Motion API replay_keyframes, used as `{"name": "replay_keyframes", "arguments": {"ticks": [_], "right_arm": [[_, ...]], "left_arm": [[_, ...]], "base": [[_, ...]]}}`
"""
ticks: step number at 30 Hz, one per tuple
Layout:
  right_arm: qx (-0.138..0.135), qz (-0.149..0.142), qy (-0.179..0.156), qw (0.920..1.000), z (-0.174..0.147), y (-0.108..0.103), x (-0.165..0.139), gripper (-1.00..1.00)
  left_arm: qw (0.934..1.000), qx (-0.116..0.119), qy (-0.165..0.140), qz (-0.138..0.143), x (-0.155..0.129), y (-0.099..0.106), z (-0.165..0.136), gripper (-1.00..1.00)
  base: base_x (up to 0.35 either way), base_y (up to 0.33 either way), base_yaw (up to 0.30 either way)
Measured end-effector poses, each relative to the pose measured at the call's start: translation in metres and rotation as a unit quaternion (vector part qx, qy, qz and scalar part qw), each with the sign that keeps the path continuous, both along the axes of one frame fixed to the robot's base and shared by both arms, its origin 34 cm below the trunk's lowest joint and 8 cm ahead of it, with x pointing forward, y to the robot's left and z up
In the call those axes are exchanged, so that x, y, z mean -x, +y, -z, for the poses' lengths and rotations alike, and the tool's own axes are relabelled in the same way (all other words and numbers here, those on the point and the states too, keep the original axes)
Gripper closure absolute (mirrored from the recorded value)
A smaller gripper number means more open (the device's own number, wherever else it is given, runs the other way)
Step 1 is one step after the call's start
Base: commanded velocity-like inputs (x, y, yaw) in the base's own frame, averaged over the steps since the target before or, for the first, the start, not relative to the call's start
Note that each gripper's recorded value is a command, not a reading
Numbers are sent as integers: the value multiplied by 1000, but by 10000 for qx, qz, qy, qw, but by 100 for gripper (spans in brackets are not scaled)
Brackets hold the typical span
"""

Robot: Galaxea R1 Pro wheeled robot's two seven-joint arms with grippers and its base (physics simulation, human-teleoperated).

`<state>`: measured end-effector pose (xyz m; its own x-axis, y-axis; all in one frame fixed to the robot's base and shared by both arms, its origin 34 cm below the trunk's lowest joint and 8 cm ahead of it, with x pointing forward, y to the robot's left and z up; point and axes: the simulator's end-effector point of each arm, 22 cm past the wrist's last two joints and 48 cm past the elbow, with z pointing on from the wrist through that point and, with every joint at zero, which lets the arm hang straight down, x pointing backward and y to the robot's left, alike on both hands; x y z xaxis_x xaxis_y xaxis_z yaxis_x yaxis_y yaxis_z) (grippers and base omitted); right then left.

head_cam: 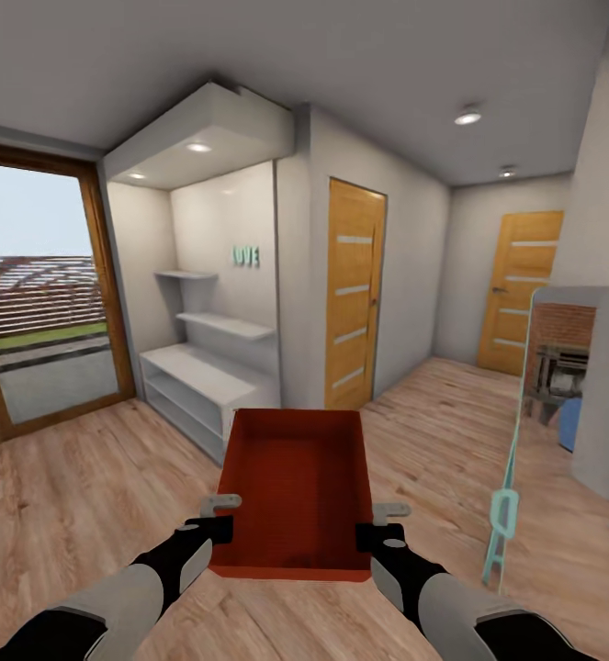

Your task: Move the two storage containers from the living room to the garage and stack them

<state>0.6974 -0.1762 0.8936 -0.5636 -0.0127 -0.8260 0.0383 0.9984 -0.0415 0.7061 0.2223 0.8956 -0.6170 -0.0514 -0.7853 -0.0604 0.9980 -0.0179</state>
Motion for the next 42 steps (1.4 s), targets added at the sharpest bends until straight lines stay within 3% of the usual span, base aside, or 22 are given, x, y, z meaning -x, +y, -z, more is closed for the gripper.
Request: {"name": "replay_keyframes", "arguments": {"ticks": [13, 42], "right_arm": [[-2, 0, -4, 10000, 0, 0, 0, 100], [-22, -11, -6, 10000, 0, -1, 0, 100]], "left_arm": [[10000, -1, -4, 0, 0, 0, 0, 100], [10000, 6, -4, 3, 0, -1, 0, 100]], "base": [[323, 37, -278], [322, 163, -276]]}}
